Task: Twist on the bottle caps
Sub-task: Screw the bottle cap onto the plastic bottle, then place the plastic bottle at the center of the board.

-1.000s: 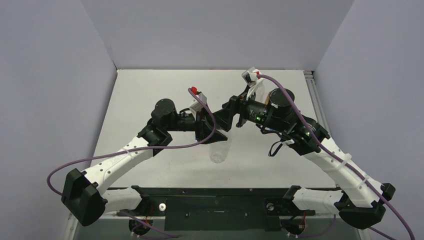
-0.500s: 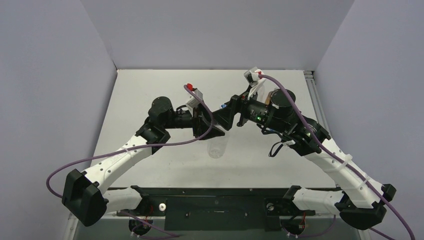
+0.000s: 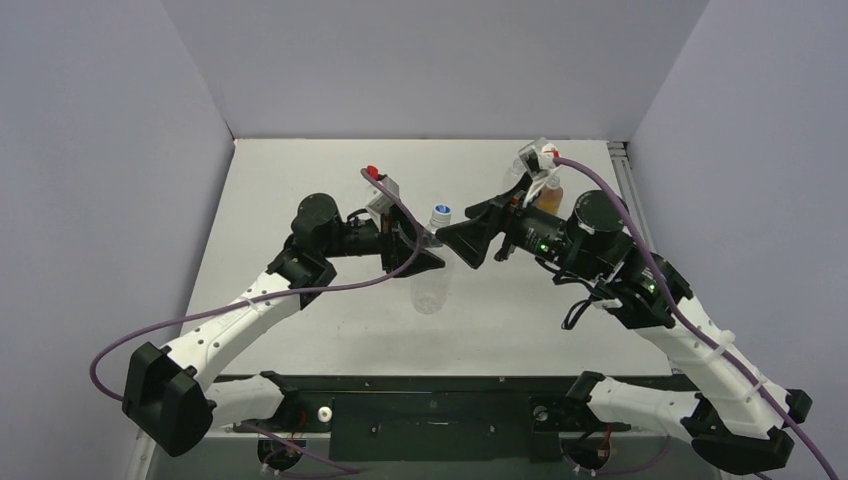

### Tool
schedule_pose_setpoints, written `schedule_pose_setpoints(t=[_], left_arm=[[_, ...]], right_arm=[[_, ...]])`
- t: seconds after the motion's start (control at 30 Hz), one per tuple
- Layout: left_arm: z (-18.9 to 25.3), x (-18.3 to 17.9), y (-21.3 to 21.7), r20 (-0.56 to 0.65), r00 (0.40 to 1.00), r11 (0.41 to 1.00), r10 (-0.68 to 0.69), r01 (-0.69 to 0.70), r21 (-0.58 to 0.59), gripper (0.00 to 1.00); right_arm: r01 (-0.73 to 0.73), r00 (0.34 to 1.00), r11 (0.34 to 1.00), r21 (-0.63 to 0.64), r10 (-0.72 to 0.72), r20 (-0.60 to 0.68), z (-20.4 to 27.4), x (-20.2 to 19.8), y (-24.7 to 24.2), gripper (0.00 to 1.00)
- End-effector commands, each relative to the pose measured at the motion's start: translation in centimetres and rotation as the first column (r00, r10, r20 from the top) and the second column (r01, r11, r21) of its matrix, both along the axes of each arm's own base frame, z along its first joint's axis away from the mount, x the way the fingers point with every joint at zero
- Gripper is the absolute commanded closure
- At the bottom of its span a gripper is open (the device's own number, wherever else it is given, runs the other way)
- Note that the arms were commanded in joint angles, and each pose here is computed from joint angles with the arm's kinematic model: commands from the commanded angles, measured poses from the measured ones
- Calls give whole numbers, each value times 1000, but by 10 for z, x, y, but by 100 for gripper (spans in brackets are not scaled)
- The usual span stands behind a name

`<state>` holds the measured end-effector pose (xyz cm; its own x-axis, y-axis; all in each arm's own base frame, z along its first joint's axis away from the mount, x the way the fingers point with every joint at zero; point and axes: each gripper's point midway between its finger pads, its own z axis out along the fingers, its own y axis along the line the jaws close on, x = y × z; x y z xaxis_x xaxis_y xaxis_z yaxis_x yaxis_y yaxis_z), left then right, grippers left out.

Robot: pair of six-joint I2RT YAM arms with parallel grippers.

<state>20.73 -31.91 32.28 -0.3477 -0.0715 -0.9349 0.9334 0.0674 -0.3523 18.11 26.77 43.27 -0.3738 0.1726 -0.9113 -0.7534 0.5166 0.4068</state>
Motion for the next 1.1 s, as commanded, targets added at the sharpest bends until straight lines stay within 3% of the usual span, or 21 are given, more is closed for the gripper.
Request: schedule_pose_setpoints(t=[0.0, 0.9, 1.07], left_arm=[[32, -29, -4, 113, 989, 993, -97, 104, -57, 100], [31, -42, -13, 64, 981, 977, -184, 189, -97, 100], [25, -39, -14, 52, 983, 980, -174, 178, -86, 100]], right_arm=[[27, 999, 1000, -9, -27, -19, -4, 19, 17, 20], [-21, 999, 999, 33, 21, 27, -4, 6, 13, 55], [1, 1000, 999, 51, -2, 18, -3, 9, 11, 73]])
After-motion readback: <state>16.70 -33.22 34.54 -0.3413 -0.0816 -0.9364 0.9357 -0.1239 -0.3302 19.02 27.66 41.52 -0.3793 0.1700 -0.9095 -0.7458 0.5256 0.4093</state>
